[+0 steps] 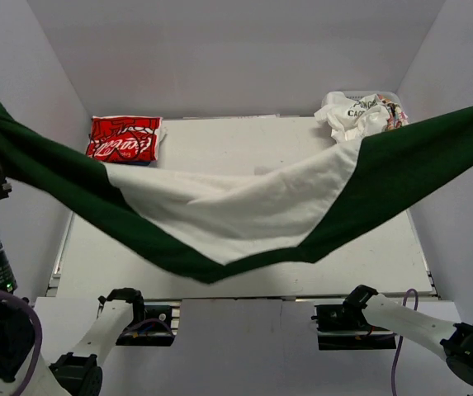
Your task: Fold and stack the t-shirts
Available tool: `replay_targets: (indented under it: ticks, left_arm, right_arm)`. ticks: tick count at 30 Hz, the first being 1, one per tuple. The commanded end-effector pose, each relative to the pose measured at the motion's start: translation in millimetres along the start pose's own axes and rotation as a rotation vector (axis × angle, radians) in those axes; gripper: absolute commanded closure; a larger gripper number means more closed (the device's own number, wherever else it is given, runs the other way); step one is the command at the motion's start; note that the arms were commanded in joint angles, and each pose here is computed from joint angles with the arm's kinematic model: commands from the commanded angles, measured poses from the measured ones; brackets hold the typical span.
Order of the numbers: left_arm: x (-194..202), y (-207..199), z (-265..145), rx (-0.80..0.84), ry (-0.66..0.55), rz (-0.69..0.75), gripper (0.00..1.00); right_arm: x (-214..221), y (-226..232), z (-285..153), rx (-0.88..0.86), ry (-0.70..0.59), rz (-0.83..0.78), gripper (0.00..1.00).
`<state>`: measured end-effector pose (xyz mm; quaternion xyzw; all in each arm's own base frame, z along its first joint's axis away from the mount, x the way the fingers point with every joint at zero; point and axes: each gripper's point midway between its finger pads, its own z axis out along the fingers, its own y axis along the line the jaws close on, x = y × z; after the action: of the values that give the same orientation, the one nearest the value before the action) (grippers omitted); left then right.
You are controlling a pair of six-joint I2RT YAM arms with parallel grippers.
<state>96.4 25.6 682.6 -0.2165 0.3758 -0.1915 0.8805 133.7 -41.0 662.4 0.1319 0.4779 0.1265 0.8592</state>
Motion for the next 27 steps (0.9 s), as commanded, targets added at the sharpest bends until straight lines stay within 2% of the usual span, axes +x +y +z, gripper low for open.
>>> replay_targets:
  ticks: [1,4,5,6,7,8,9,10,11,12,13,14,15,16,17,18,19,20,21,24,27]
  left_arm:
    - [15,12,5,-0.047,0.043,0.06,1.0]
    - [41,31,12,-0.111,0.087,0.084,1.0]
    - [53,40,16,-0.141,0.108,0.096,1.0]
    - [71,48,23,-0.165,0.142,0.107,1.0]
    - [85,60,26,-0.21,0.161,0.114,1.0]
    - [122,79,29,-0.26,0.231,0.126,1.0]
    - [144,95,29,-0.31,0.266,0.137,1.0]
    - [167,115,30,-0.382,0.285,0.137,1.0]
    - [216,148,19,-0.461,0.375,0.174,1.0]
    - [238,169,13,-0.525,0.4,0.187,1.0]
    - [285,211,-5,-0.629,0.479,0.242,1.0]
    - [308,230,-15,-0.697,0.505,0.236,1.0]
    - [332,246,-26,-0.74,0.552,0.243,1.0]
    - [399,286,-61,-0.825,0.727,0.294,0.84]
    - [428,303,-72,-0.863,0.807,0.331,0.47]
    - [428,303,-73,-0.863,0.808,0.331,0.47]
    - [454,320,-86,-0.898,0.885,0.365,0.22]
    - [459,326,-84,-0.924,0.91,0.383,0.0]
    - [463,331,-86,-0.952,0.931,0.402,0.0]
    - [476,335,-84,-0.985,0.988,0.422,0.0]
    - [479,324,-77,-0.905,1.02,0.405,0.0]
  right_arm:
    - [19,11,13,-0.007,0.038,-0.114,1.0]
    - [34,4,25,0.109,0.031,-0.181,1.0]
    - [52,1,29,0.141,0.062,-0.313,1.0]
    - [56,-10,34,0.285,0.034,-0.273,1.0]
    - [91,-4,40,0.309,0.078,-0.359,1.0]
    - [90,-10,41,0.363,0.047,-0.407,1.0]
    - [114,-9,44,0.397,0.089,-0.518,1.0]
    - [156,-9,41,0.424,0.087,-0.555,1.0]
    - [174,-15,42,0.454,0.101,-0.6,1.0]
    - [201,-14,45,0.46,0.126,-0.625,1.0]
    - [261,-19,40,0.456,0.208,-0.687,1.0]
    - [277,-38,41,0.502,0.231,-0.717,1.0]
    - [319,-39,39,0.52,0.238,-0.567,1.0]
    - [430,-76,12,0.472,0.541,-0.686,1.0]
    - [452,-86,12,0.457,0.588,-0.648,1.0]
    - [475,-93,7,0.438,0.65,-0.685,1.0]
    - [488,-104,5,0.449,0.683,-0.693,0.84]
    - [504,-106,0,0.445,0.723,-0.657,0.5]
    - [534,-112,-2,0.414,0.818,-0.691,0.1]
    - [559,-124,-10,0.471,0.974,-0.721,0.1]
    - [574,-117,-13,0.445,1.036,-0.659,0.1]
